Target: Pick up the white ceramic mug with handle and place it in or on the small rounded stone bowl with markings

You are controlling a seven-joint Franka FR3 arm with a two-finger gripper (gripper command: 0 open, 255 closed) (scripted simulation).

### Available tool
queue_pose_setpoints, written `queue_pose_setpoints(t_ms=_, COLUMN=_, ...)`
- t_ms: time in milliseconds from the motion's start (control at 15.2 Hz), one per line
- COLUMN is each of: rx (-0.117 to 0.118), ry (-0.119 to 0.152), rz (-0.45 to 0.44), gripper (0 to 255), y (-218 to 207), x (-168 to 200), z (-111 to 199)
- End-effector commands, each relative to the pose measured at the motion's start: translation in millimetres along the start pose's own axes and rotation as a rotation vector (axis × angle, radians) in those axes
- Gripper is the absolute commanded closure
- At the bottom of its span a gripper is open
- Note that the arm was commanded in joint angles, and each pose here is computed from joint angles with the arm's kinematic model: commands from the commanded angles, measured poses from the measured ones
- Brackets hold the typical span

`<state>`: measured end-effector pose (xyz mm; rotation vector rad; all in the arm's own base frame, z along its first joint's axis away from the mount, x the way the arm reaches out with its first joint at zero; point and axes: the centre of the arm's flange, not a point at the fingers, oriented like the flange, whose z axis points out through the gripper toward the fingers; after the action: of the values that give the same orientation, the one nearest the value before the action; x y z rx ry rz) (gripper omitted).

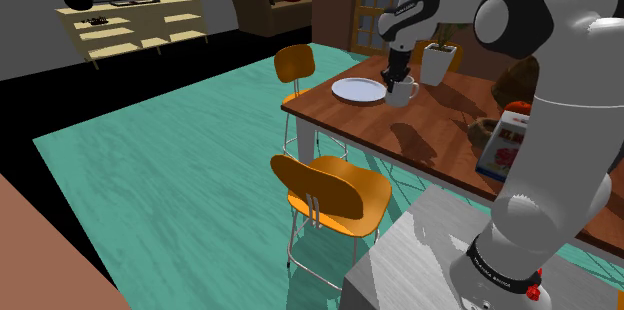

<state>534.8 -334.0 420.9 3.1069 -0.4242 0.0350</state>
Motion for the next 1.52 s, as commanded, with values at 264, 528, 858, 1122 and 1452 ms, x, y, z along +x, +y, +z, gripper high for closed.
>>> queue_pose_setpoints(t_ms=264, rx=0.0, ry=0.0, rz=0.0, gripper=255, y=0.4, x=0.3, z=-31.8)
queue_pose_setpoints(t_ms=528, rx=0.0, ry=0.0, rz=0.0, gripper=255, y=0.5, x=0.8, z=-52.9)
queue_pose_setpoints(t_ms=858, rx=0.0, ry=0.0, rz=0.0, gripper=255, y=0.6, x=1.4, z=-79.3)
queue_pose_setpoints(t_ms=1122, rx=0.0, ry=0.0, rz=0.0, gripper=255, y=0.6, x=1.8, z=-97.6)
queue_pose_setpoints(t_ms=1452, rx=0.0, ry=0.0, rz=0.0, gripper=255, y=27.8, x=-58.1, z=-102.9)
